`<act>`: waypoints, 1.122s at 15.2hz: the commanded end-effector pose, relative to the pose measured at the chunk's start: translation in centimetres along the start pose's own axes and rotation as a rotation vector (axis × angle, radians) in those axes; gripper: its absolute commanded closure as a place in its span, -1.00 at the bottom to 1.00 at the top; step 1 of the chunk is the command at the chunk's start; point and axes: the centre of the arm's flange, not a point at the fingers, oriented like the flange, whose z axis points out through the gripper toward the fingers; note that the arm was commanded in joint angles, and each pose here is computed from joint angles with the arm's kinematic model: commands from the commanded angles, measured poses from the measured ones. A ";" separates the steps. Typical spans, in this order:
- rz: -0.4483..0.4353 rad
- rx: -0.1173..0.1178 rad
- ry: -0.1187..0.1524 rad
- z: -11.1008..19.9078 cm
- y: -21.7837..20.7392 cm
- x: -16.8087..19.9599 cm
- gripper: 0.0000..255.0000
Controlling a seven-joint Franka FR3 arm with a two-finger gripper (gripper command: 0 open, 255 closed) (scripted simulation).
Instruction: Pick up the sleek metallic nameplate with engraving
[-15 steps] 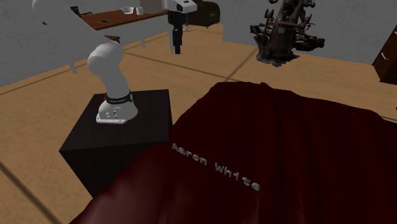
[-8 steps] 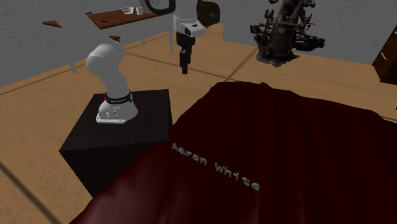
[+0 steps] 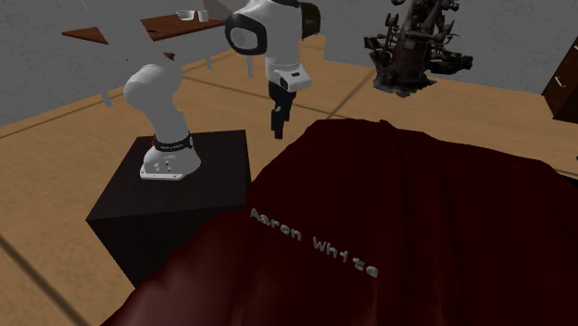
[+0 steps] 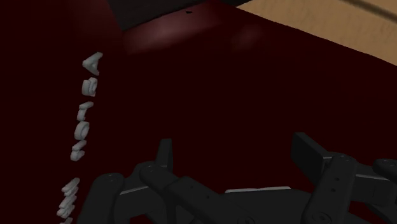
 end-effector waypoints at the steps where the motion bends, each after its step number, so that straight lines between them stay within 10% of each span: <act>1: 0.028 -0.001 0.001 1.6 2.2 1.4 -1.00; 17: 0.250 0.003 0.001 13.7 17.8 8.8 -1.00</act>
